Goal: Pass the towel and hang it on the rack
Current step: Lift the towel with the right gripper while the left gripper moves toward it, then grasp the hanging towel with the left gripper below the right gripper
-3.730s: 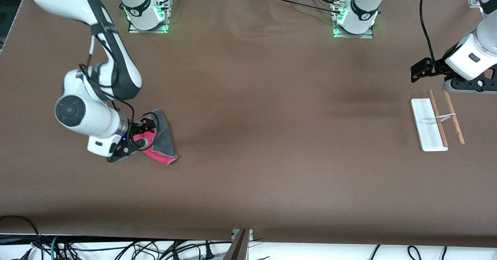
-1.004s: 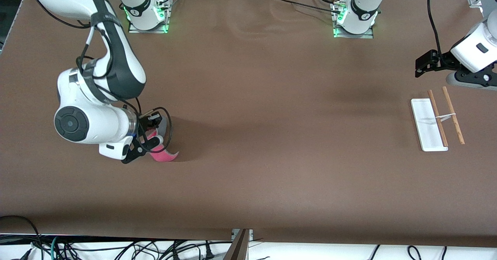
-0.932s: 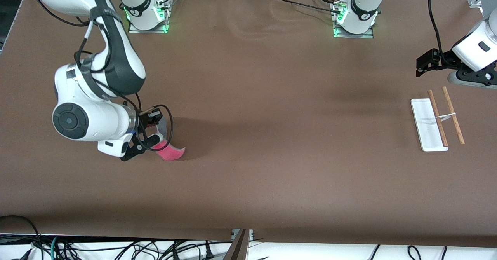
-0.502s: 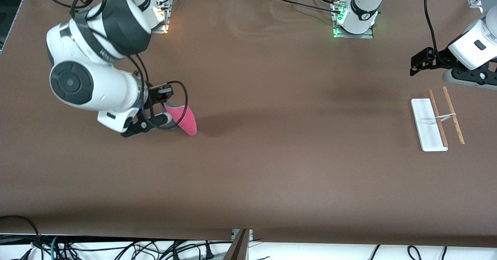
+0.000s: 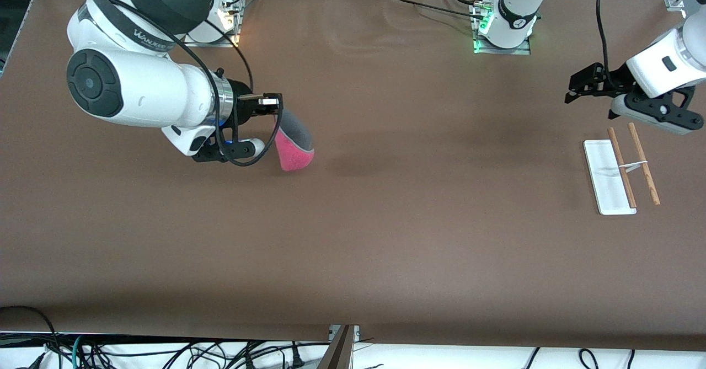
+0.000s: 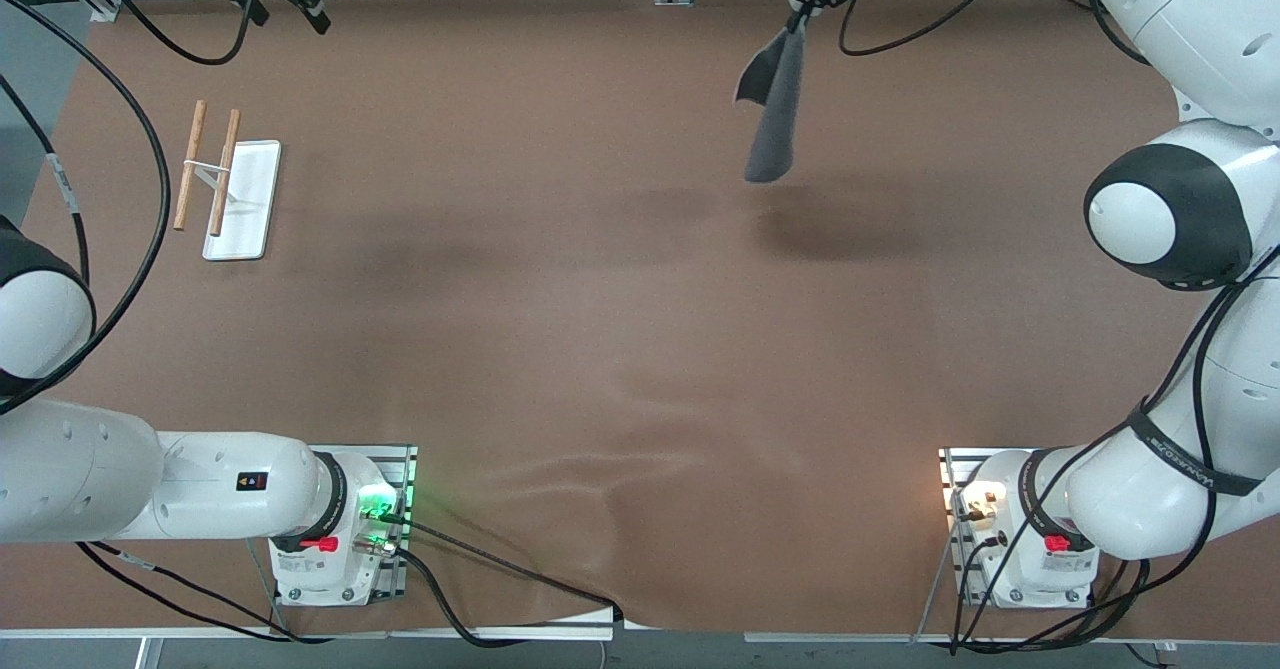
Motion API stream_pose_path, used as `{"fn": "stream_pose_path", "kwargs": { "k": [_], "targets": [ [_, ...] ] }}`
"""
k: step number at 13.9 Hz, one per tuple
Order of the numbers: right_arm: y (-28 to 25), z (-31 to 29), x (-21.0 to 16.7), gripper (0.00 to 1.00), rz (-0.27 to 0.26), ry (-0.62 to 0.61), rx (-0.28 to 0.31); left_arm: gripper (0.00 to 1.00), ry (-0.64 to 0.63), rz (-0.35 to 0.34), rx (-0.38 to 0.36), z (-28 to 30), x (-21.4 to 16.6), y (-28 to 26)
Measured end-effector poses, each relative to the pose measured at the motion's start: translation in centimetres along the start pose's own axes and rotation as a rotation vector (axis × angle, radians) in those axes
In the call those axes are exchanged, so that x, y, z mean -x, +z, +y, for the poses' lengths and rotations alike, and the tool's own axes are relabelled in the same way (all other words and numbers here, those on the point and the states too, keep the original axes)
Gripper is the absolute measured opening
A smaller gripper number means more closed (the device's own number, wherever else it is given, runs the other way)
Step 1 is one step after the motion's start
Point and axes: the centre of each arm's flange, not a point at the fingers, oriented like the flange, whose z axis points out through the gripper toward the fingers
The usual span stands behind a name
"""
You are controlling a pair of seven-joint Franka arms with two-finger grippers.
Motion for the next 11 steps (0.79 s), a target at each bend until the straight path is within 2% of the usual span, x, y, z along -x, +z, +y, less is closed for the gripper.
{"fn": "stream_pose_path", "kwargs": {
  "k": [2,4,7,11],
  "targets": [
    [-0.9,-1.7,0.6,0.02,-0.021,0.101,-0.128,1.0,0.073,-0.01,0.072,-0.1,-1.4,2.2],
    [-1.5,-3.4,1.1,0.02,-0.029,0.176,-0.228,1.0,0.154,-0.004,0.123,0.6,-3.0,4.1],
    [-0.8,-7.0,2.6,0.02,-0.007,0.276,-0.298,1.0,0.298,0.02,0.197,4.8,-4.9,5.9],
    [0.8,-11.5,4.7,0.02,0.005,0.377,-0.389,0.97,0.442,0.111,0.367,9.1,-6.4,6.5]
  ]
}}
